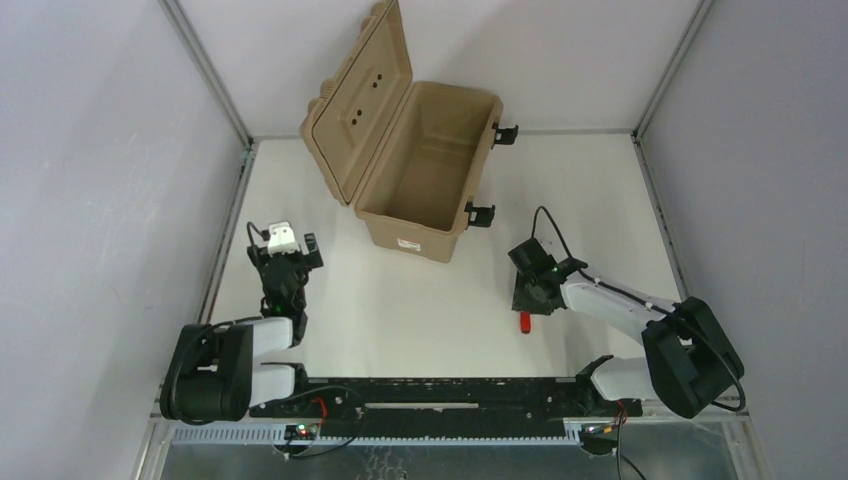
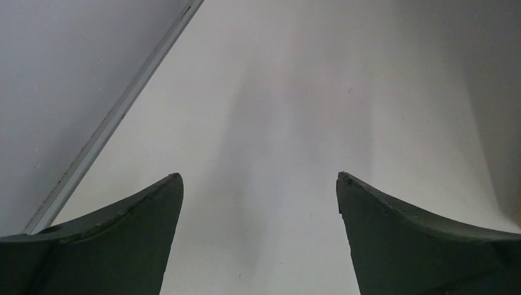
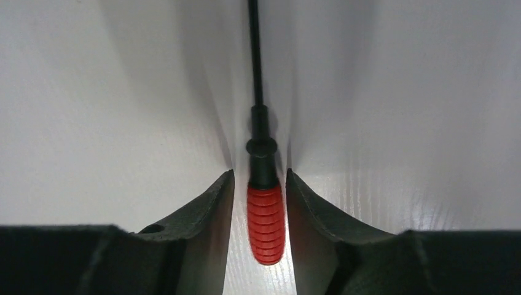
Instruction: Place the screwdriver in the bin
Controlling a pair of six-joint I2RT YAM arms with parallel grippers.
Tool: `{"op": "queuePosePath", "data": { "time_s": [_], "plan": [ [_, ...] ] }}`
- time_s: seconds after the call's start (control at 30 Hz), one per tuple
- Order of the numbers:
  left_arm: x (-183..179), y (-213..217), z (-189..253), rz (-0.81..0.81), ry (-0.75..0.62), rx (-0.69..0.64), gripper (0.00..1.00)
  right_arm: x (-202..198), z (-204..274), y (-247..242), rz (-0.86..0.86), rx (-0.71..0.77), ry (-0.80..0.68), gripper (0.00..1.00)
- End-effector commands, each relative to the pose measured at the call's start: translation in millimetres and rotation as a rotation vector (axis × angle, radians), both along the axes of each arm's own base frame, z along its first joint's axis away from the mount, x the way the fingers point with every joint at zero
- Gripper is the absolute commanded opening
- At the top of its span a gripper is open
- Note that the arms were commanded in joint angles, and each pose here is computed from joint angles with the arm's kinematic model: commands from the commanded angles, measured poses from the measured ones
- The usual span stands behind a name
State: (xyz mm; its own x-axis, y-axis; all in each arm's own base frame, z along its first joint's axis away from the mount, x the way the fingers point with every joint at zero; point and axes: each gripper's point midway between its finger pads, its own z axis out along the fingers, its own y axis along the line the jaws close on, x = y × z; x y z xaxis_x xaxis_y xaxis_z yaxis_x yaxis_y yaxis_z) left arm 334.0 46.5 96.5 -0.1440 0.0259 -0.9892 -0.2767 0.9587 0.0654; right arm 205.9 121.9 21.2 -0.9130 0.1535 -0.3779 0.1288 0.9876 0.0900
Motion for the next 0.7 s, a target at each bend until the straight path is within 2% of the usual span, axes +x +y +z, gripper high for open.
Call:
{"op": "queuePosePath", "data": {
  "time_s": [0.0, 0.1, 0.2, 0.4, 0.67],
  "plan": [
    [15, 5, 39, 0.026, -0.14, -0.018, 1.0, -4, -11, -1, -0.045, -0.003, 0.009, 0.38],
    [15, 5, 39, 0.026, -0.14, -0.018, 1.0, -3, -9, -3, -0.06, -0.005, -0.006, 0.14],
    [15, 5, 39, 0.026, -0.14, -0.018, 1.0, 5, 10, 0, -0.065, 0.023, -0.065, 0.02],
    [15, 5, 39, 0.027, -0.14, -0.018, 1.0, 21, 87, -13, -0.129, 0.057, -0.203, 0.0],
    [15, 5, 39, 0.026, -0.141, -0.018, 1.0, 50, 211, -26, -0.184, 0.174, -0.373, 0.0]
  ]
}}
